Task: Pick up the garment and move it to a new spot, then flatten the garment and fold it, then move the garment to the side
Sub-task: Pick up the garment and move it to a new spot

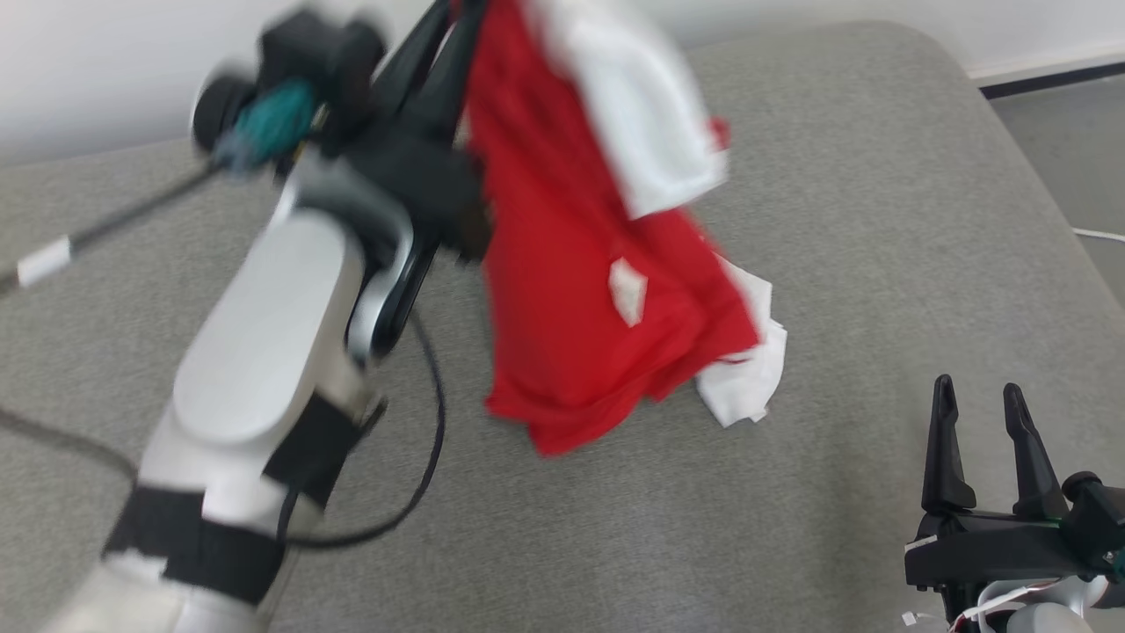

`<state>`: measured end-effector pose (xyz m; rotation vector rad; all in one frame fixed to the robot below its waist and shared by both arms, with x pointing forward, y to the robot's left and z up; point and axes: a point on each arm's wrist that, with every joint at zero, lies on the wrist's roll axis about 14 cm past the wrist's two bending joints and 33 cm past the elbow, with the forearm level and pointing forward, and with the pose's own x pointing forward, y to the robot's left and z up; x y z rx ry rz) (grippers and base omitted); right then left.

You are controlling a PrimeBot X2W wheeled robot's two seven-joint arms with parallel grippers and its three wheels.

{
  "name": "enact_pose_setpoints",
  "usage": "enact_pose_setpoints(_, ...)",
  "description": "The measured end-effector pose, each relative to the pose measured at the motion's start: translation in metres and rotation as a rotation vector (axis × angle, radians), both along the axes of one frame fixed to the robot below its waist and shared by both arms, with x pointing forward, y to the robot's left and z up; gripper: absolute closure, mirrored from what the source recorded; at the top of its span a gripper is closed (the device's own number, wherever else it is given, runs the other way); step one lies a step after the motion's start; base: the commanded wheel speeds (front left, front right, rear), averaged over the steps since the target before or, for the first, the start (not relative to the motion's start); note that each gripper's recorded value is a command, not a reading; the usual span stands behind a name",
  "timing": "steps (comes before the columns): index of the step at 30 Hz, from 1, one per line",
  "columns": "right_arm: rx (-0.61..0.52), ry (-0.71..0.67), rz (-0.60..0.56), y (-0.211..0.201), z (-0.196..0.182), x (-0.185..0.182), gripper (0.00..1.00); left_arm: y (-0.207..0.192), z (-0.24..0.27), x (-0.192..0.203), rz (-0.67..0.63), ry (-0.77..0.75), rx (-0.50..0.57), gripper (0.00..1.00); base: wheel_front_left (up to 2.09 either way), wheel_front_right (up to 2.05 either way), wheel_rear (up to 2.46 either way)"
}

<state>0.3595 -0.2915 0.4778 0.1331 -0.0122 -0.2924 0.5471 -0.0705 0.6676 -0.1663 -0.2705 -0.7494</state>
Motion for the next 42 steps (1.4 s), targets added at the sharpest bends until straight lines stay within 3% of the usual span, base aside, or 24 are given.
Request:
enact_pose_setpoints(5,0.004,0.004,0.049,0.015,-0.004,0.014,0.00,0.082,-0.107,0.002,0.215,0.227,0.019,1.00,0.00,0.00,0.00)
enact_pose_setpoints(10,0.005,0.013,0.099,0.030,-0.008,0.026,0.00,0.152,-0.195,-0.033,0.368,0.418,0.071,1.00,0.00,0.00,0.00)
enact_pose_setpoints(13,0.004,0.017,0.130,0.040,-0.010,0.031,0.00,0.175,-0.222,-0.053,0.422,0.494,0.060,1.00,0.00,0.00,0.00)
enact_pose_setpoints(14,0.005,0.017,0.138,0.043,-0.011,0.033,0.00,0.179,-0.226,-0.058,0.431,0.506,0.052,0.37,0.00,0.00,0.00)
enact_pose_setpoints(15,0.005,0.018,0.144,0.045,-0.011,0.034,0.00,0.182,-0.227,-0.062,0.437,0.507,0.049,0.00,0.00,0.00,0.00)
enact_pose_setpoints(25,-0.007,0.001,0.192,0.061,-0.005,0.036,0.00,0.191,-0.183,-0.079,0.446,0.372,-0.012,0.00,0.00,0.00,0.00)
enact_pose_setpoints(34,-0.026,-0.037,0.260,0.083,0.009,0.037,0.00,0.250,-0.126,-0.107,0.607,0.183,-0.026,0.00,0.00,0.00,0.00)
enact_pose_setpoints(42,-0.045,-0.064,0.304,0.097,0.020,0.035,0.00,0.281,-0.113,-0.146,0.710,0.124,-0.019,0.00,0.00,0.00,0.00)
